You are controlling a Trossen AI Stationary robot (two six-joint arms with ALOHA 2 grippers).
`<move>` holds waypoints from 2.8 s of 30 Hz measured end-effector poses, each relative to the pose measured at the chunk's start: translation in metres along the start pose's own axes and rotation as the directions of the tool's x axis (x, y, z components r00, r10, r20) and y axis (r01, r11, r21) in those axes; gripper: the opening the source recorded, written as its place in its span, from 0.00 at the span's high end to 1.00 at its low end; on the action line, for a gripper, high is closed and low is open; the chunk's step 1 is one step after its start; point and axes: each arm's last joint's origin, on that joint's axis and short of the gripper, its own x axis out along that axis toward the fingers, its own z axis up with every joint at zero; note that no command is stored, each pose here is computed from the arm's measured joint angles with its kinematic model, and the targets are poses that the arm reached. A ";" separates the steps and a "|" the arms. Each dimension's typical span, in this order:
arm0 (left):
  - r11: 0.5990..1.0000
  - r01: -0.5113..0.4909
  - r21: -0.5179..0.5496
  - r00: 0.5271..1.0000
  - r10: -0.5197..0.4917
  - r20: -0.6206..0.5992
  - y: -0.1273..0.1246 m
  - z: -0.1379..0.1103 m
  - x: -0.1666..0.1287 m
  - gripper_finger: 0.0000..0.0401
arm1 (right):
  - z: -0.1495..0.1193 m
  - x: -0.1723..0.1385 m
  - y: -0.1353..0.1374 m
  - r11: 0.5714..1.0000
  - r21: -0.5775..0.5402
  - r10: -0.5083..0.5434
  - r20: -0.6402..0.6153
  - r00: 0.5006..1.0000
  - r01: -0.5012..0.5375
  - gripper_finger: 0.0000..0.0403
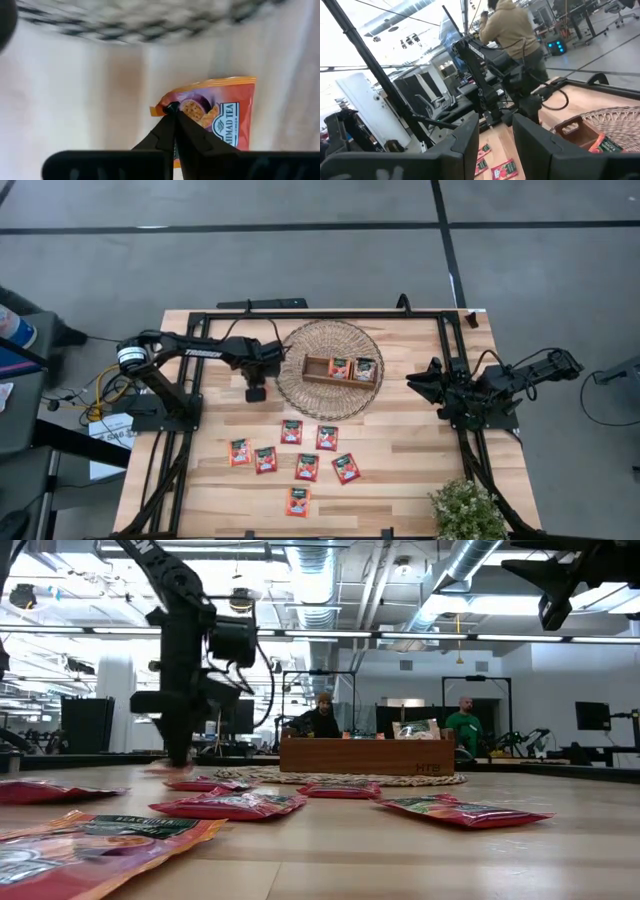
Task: Pick & Place Tea
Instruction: Put the top left orange tea bag into the middle slot of the wooden organizer
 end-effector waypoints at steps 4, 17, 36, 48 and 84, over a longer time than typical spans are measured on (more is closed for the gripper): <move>0.997 -0.072 0.017 0.997 0.072 -0.034 0.004 0.012 -0.024 1.00 | 0.000 0.000 0.000 1.000 0.000 0.000 0.000 1.000 0.000 0.73; 0.985 -0.169 0.029 0.927 0.149 0.344 -0.014 0.091 -0.166 1.00 | 0.000 0.000 0.000 1.000 -0.001 0.000 -0.001 1.000 0.000 0.73; 0.849 -0.515 0.117 0.817 0.444 0.369 -0.054 0.228 -0.124 1.00 | 0.000 0.000 0.000 1.000 -0.003 0.002 -0.002 1.000 -0.002 0.73; 0.726 -0.676 0.123 0.719 0.614 0.326 -0.059 0.249 -0.082 1.00 | -0.002 0.000 -0.001 1.000 -0.011 -0.004 -0.015 1.000 0.004 0.73; 0.731 -0.663 0.162 0.745 0.622 0.242 -0.078 0.234 -0.037 1.00 | -0.002 0.000 0.000 1.000 -0.026 0.003 -0.018 1.000 -0.004 0.73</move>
